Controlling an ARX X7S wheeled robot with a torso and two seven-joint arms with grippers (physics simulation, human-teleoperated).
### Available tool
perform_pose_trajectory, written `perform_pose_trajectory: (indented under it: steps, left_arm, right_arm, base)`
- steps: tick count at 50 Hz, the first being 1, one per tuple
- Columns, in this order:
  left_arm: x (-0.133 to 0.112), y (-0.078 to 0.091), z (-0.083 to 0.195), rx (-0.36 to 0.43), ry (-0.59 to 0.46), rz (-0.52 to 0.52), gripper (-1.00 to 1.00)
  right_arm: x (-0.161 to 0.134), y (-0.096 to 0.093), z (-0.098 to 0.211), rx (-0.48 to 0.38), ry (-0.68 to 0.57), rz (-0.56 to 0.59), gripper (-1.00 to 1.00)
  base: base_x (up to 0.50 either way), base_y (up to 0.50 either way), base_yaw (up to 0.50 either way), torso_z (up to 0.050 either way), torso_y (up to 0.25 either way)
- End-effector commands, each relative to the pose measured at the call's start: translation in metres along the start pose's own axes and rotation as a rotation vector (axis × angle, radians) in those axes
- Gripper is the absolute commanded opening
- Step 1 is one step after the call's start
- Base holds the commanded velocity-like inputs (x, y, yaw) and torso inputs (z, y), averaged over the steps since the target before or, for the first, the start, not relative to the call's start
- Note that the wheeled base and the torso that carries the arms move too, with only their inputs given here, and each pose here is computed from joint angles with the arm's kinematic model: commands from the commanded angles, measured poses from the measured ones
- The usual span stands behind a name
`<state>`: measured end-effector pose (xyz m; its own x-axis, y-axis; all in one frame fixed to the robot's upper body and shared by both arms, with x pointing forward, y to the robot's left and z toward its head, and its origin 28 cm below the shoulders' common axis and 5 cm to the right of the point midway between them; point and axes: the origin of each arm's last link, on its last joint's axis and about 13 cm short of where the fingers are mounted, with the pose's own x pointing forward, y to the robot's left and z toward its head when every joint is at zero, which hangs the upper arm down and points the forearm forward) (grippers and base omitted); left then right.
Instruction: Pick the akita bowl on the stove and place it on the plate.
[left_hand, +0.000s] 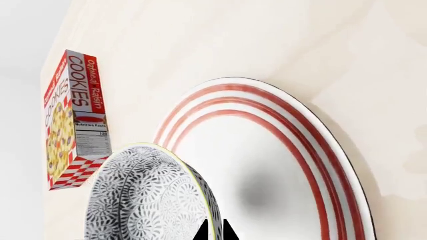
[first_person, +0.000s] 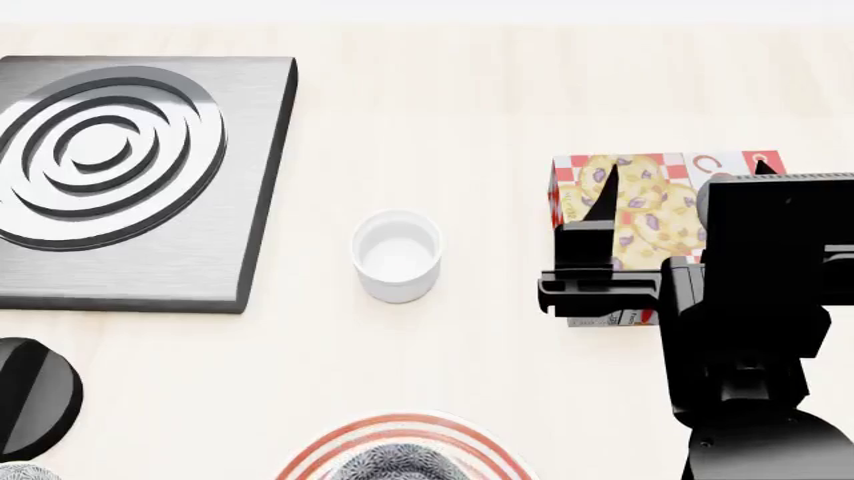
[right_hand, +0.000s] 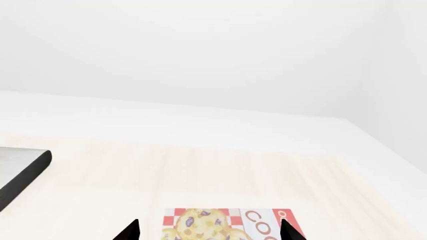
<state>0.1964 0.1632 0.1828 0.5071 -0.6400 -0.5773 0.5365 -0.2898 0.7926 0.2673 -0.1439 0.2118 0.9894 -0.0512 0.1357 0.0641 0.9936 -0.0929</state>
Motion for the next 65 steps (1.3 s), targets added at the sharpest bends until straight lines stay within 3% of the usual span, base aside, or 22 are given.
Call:
perform_pose_trajectory:
  steps: [1, 59, 60, 65]
  left_arm:
    - [0.005, 0.006, 0.001, 0.008, -0.013, 0.057, -1.00]
    - [0.013, -0.008, 0.001, -0.006, 0.007, 0.038, -1.00]
    - [0.014, -0.008, 0.001, -0.005, 0.008, 0.040, 1.00]
    - [0.014, -0.009, 0.001, -0.008, 0.009, 0.039, 1.00]
  right_arm:
    - [0.002, -0.002, 0.000, 0.020, -0.009, -0.008, 1.00]
    - [0.001, -0.001, 0.001, 0.019, -0.009, -0.008, 1.00]
    - [0.001, -0.001, 0.001, 0.018, -0.009, -0.008, 1.00]
    - [0.001, -0.002, 0.000, 0.018, -0.009, -0.009, 1.00]
  base:
    - [0.00, 0.00, 0.00, 0.000, 0.000]
    - [0.00, 0.00, 0.00, 0.000, 0.000]
    - [0.00, 0.00, 0.00, 0.000, 0.000]
    - [0.00, 0.00, 0.00, 0.000, 0.000]
